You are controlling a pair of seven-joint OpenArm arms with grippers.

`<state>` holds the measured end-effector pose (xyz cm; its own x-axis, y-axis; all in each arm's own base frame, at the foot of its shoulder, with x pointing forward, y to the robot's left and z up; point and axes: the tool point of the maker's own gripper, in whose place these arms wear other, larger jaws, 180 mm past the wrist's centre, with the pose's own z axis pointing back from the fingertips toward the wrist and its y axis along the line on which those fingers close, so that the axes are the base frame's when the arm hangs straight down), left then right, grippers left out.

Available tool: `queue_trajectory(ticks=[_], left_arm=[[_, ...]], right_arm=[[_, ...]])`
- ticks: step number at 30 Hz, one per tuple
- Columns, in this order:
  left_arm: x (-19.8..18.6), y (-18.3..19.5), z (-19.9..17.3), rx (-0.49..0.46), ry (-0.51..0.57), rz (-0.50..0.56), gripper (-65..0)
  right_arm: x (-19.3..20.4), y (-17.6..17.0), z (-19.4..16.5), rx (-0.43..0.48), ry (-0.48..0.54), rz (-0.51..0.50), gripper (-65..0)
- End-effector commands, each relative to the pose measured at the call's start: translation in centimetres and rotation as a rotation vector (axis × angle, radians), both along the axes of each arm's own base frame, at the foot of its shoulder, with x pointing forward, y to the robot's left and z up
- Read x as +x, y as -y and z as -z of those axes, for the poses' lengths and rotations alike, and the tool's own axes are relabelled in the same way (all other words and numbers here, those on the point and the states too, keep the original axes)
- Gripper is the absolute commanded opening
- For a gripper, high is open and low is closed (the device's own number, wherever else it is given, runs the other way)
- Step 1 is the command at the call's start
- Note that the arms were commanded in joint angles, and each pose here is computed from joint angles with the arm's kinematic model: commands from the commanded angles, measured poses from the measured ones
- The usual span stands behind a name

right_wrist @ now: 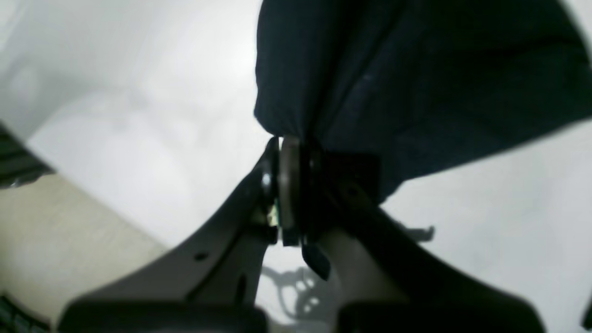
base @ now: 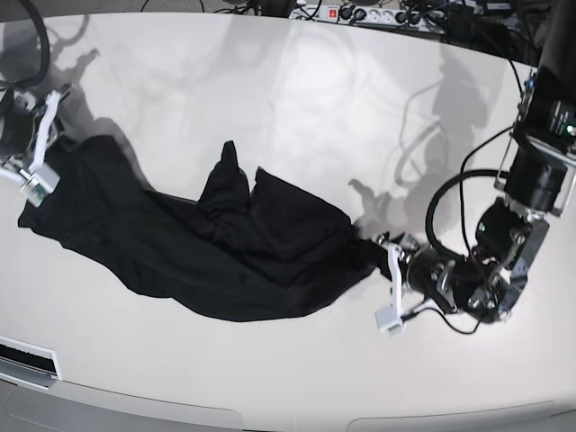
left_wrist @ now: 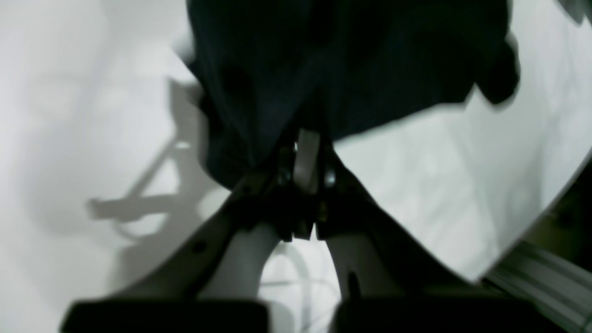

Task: Layout the t-shirt on the table in an organized manner, then fold the t-shirt properly
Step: 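Pull the grippers apart and fling the shirt flat onto the table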

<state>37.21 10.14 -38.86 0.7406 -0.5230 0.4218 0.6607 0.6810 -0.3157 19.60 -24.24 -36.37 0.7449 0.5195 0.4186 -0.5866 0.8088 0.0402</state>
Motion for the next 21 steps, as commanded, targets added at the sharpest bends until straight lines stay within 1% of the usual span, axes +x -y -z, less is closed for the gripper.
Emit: queue_trajectory(ticks=[1,4,6,8,9,10,11,12,13,14,15,16,17,18,19,21], left_arm=[[0.3,0.1,-1.0,-0.023,0.011,0.014,-65.0],[-3.1,-0.6,1.1,-0.045,-0.09,0.022,-65.0],[-4.3,-1.0,1.9,-0.057,-0.113,0.022,-65.0],[-4.3,-1.2,2.0,-0.07,-0.098,0.011,-65.0],[-3.7,-1.1,1.8,-0.079,-0.072,0.0,-65.0],[-2.5,-1.2,1.2,-0.075,-0.027,-0.006,-65.0],[-0.8,-1.4,0.1,-0.06,0.03,-0.008,-65.0],[1.4,-1.7,-1.5,-0.033,0.093,-0.015,-65.0],[4.2,-2.2,-4.1,-0.002,0.17,-0.019,-65.0],[7.1,-2.6,-7.7,0.025,0.262,-0.011,-65.0],[10.2,-2.8,-12.4,0.047,0.376,0.0,-65.0],[13.1,-3.2,-18.0,0.072,0.505,0.002,-65.0],[15.4,-3.2,-24.3,0.082,0.635,-0.007,-65.0],[16.9,-3.3,-30.5,0.08,0.749,-0.031,-65.0],[17.1,-3.4,-31.1,0.079,0.756,-0.05,-65.0],[17.2,-3.7,-31.3,0.07,0.75,-0.079,-65.0]], right_arm=[[-0.2,-0.2,-0.3,-0.002,0.001,-0.029,-65.0],[-2.6,-1.9,1.5,0.015,-0.08,-0.083,-65.0],[-3.0,-2.5,2.2,-0.001,-0.092,-0.115,-65.0],[-1.5,-2.6,2.1,-0.035,-0.021,-0.134,-65.0],[0.0,-2.3,1.6,-0.065,0.045,-0.142,-65.0],[2.3,-1.6,0.7,-0.102,0.131,-0.105,-65.0],[4.9,-0.4,-0.6,-0.152,0.222,-0.046,-65.0],[7.6,1.3,-2.4,-0.224,0.311,0.02,-65.0],[10.3,3.3,-5.0,-0.294,0.403,0.102,-65.0],[12.8,5.3,-8.4,-0.342,0.503,0.192,-65.0],[14.8,7.0,-12.4,-0.367,0.6,0.262,-65.0],[16.3,8.4,-17.1,-0.377,0.705,0.322,-65.0],[17.0,9.5,-21.7,-0.364,0.803,0.372,-65.0],[17.2,10.0,-26.0,-0.33,0.897,0.395,-65.0],[17.1,10.2,-29.6,-0.299,0.978,0.391,-65.0],[16.3,10.8,-34.4,-0.264,1.074,0.362,-65.0]])
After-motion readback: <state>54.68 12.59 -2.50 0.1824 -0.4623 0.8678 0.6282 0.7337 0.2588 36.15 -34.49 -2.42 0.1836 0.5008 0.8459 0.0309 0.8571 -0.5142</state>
